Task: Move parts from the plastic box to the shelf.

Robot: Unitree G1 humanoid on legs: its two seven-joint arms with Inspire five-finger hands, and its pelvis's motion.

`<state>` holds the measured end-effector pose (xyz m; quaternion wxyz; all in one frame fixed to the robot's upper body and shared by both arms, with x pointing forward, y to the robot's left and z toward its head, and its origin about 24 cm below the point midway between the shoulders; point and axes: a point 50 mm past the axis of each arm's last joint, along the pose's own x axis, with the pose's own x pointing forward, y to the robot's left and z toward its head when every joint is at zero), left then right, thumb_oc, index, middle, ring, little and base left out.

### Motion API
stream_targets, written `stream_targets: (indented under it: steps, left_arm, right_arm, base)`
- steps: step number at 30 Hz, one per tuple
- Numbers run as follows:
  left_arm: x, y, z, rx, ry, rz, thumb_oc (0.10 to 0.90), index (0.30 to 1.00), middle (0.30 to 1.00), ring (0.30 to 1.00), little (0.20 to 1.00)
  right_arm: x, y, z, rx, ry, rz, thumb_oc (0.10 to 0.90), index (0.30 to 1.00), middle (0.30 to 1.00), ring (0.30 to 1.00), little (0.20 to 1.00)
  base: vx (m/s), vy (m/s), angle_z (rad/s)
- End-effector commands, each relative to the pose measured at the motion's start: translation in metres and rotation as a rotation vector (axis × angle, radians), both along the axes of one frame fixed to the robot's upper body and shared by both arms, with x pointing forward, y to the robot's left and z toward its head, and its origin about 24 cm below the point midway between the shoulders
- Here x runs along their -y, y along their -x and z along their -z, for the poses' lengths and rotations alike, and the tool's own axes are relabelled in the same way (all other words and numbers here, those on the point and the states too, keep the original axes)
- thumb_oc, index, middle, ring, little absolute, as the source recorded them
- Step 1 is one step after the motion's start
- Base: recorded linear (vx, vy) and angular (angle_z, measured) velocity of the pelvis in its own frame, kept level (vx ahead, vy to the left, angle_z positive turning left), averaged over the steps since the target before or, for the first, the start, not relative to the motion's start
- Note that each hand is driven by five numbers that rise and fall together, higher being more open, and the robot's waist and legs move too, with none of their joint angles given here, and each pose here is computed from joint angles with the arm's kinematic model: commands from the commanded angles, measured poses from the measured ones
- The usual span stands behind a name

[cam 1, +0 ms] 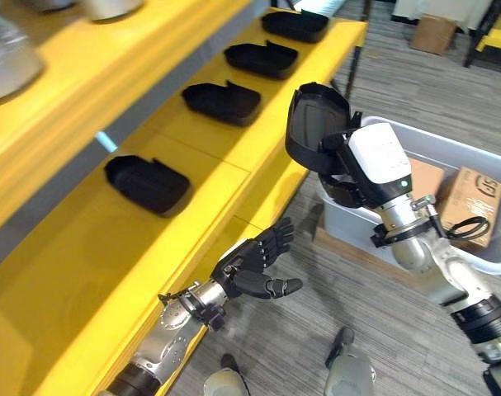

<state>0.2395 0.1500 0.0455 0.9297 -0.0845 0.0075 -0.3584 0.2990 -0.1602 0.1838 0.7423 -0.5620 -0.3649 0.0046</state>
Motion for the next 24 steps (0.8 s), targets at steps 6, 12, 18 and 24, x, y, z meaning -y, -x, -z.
stream_targets:
  steps: [6,12,18,24]
  left_arm:
    - [0.003,0.015,-0.040,0.202,0.016,0.115,0.900,1.000,1.000,1.000,1.000]
    - [-0.008,0.014,-0.054,0.279,0.034,0.015,0.900,1.000,1.000,1.000,1.000]
    - [-0.021,0.013,-0.064,0.383,0.021,-0.113,0.900,1.000,1.000,1.000,1.000]
    - [-0.025,0.016,-0.057,0.359,-0.021,-0.154,0.900,1.000,1.000,1.000,1.000]
  right_arm:
    - [0.017,0.035,-0.064,0.371,-0.099,-0.008,0.400,0.300,0.300,0.300,0.300]
    - [0.003,0.039,-0.078,0.416,-0.058,-0.103,0.400,0.300,0.300,0.300,0.300]
    - [-0.001,0.036,-0.077,0.427,-0.039,-0.099,0.400,0.300,0.300,0.300,0.300]
    - [-0.017,0.040,-0.072,0.409,-0.069,-0.175,0.400,0.300,0.300,0.300,0.300]
  base:
    - [0.00,0.163,0.98]
    - [0.03,0.194,0.49]
    - [-0.04,0.235,0.04]
    - [-0.01,0.244,-0.39]
